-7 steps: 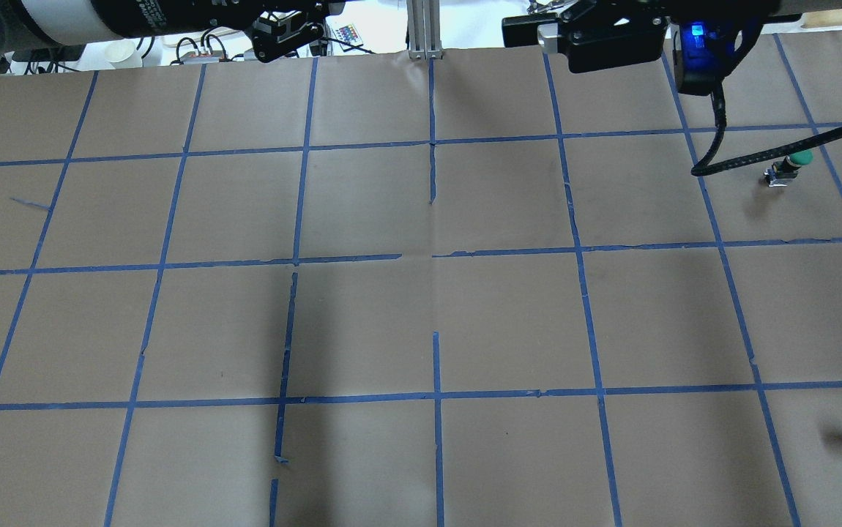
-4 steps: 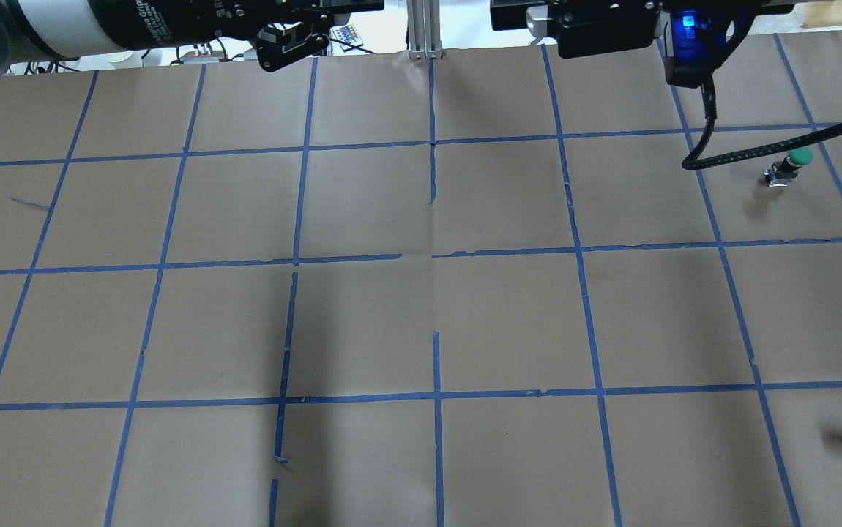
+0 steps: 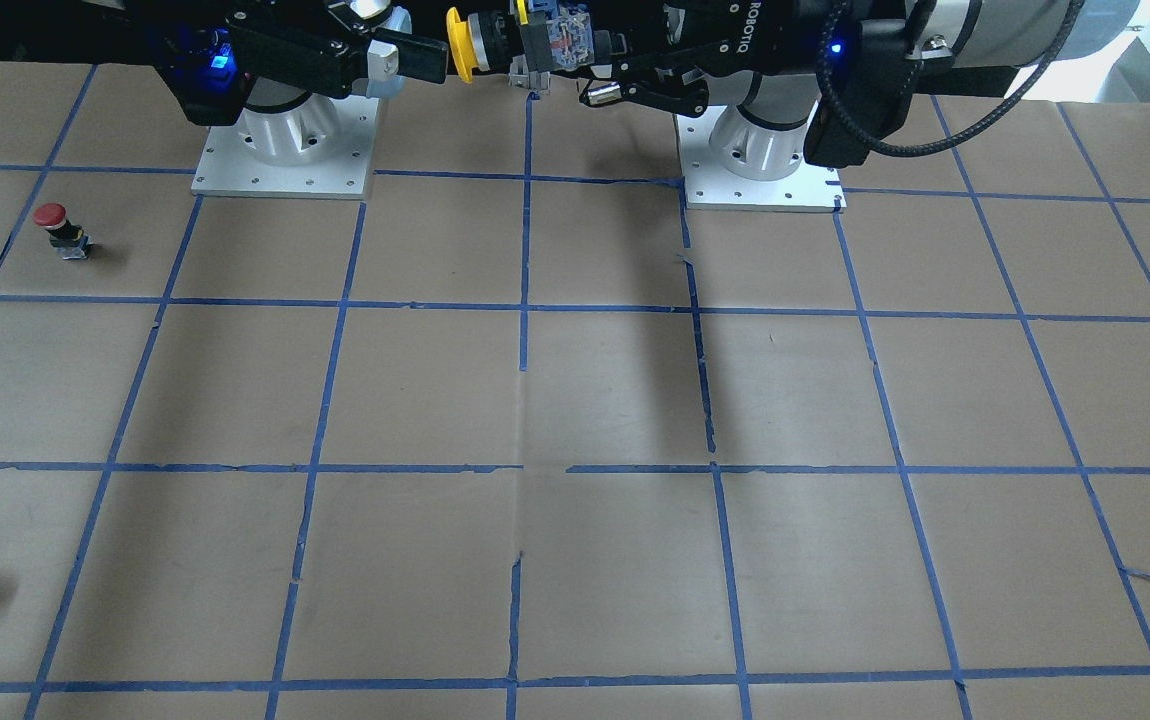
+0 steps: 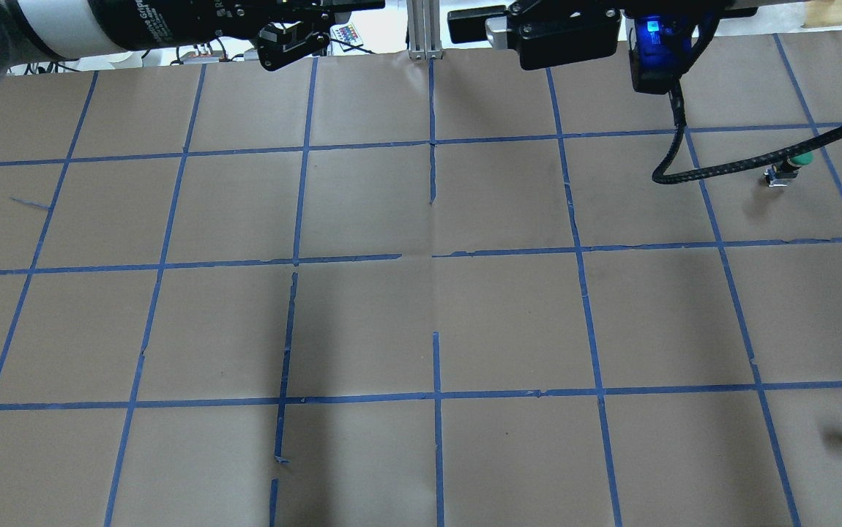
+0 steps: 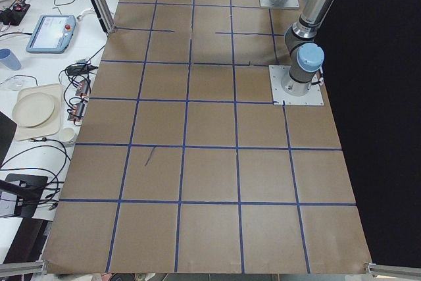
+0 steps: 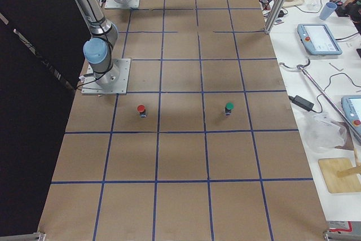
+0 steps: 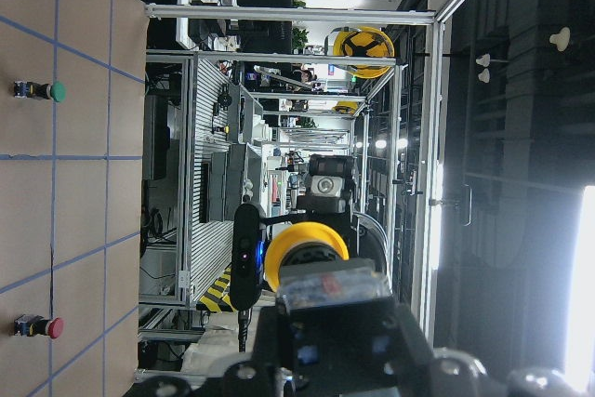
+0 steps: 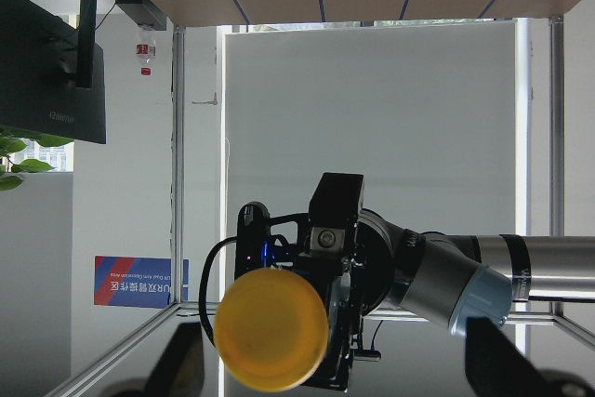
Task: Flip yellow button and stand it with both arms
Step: 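Grasp the yellow cap with the right gripper beside the left gripper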
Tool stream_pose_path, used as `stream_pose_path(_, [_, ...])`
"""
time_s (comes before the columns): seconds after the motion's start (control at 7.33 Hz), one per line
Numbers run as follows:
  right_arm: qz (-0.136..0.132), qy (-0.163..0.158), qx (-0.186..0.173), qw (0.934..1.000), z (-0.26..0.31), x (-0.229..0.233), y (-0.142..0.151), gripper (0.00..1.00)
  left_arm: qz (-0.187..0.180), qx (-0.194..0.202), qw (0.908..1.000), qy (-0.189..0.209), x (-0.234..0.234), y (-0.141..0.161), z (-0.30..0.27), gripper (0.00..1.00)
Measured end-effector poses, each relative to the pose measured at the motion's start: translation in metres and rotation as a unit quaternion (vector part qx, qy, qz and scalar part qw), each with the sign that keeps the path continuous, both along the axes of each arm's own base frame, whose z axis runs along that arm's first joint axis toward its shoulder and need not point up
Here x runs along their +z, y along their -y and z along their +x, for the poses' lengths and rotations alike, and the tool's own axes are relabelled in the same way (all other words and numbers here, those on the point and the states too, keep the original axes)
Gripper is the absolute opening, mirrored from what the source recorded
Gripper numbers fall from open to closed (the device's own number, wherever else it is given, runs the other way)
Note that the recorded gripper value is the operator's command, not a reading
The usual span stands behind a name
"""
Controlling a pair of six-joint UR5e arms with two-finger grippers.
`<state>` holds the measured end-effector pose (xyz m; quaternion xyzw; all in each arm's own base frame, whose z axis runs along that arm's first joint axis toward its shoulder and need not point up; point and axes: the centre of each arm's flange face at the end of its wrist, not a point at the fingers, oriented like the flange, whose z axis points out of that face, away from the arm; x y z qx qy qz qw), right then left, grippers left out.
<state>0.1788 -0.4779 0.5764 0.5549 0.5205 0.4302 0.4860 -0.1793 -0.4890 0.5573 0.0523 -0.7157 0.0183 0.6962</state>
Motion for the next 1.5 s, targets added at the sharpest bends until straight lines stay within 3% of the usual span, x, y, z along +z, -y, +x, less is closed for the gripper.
stream_pose_path(1.09, [0.02,0.029,0.002,0.9994,0.007,-0.013,0.012,0.97,-0.001,0.0,1.0,-0.001,-0.004,-0.002,0.0,0.06])
stream_pose_path(1.23, [0.023,0.03,0.007,0.9993,0.012,-0.015,0.012,0.89,0.0,0.001,1.0,-0.001,-0.005,-0.003,0.0,0.06])
stream_pose_path(1.5, [0.024,0.03,0.011,0.9992,0.016,-0.016,0.012,0.58,0.003,0.001,1.0,-0.002,-0.008,-0.004,0.0,0.06])
